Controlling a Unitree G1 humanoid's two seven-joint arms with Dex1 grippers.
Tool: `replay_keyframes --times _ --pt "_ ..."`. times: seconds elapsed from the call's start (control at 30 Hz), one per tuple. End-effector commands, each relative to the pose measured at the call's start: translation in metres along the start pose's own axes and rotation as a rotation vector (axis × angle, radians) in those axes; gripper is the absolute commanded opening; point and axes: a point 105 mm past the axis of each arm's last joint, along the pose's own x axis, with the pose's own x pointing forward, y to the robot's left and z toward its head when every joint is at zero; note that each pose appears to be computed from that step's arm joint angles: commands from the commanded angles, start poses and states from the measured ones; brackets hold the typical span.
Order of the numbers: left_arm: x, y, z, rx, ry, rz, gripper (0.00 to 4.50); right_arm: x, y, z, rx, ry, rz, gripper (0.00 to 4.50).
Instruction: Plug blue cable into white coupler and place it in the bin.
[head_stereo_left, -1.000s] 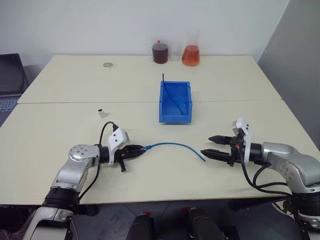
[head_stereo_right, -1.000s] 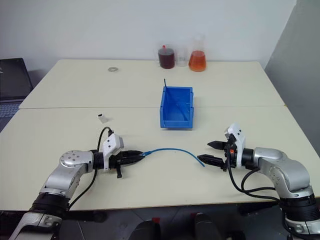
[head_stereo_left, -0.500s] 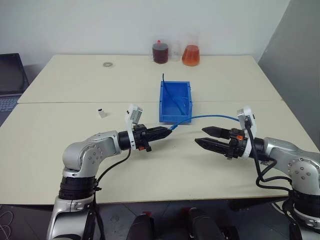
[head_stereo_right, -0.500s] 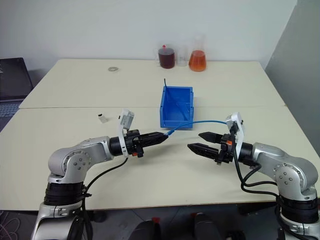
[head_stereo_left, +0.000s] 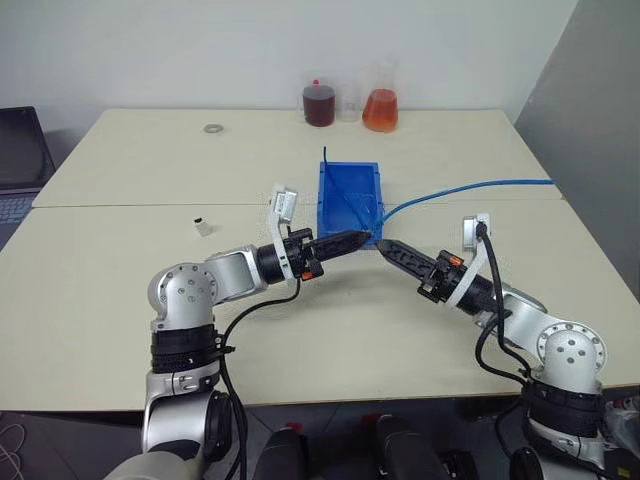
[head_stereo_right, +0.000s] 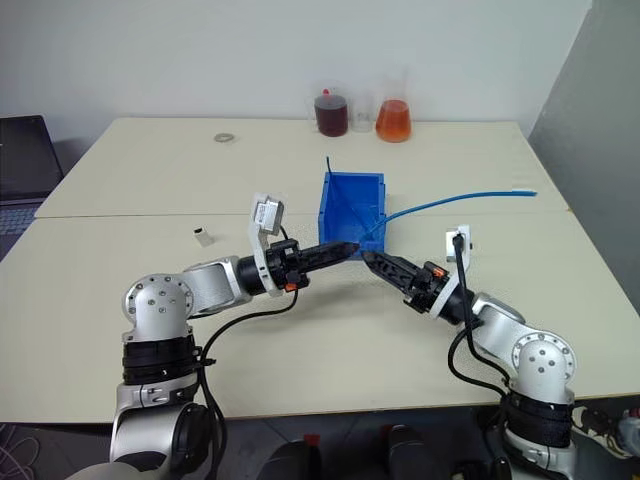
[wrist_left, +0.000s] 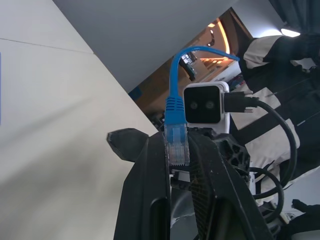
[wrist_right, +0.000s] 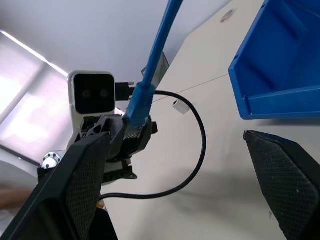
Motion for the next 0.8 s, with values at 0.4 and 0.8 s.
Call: replay_keyframes --times 0.4,0.8 --pt "-0.001 -0.014 -0.007 0.034 0.005 -0.028 0.23 0.012 0.03 0.01 -0.009 0.009 0.164 4.33" --pt "-0.005 -0.014 -0.005 0.028 -0.014 -0.025 0.23 0.012 0.032 0.007 0.004 0.04 0.208 1.95"
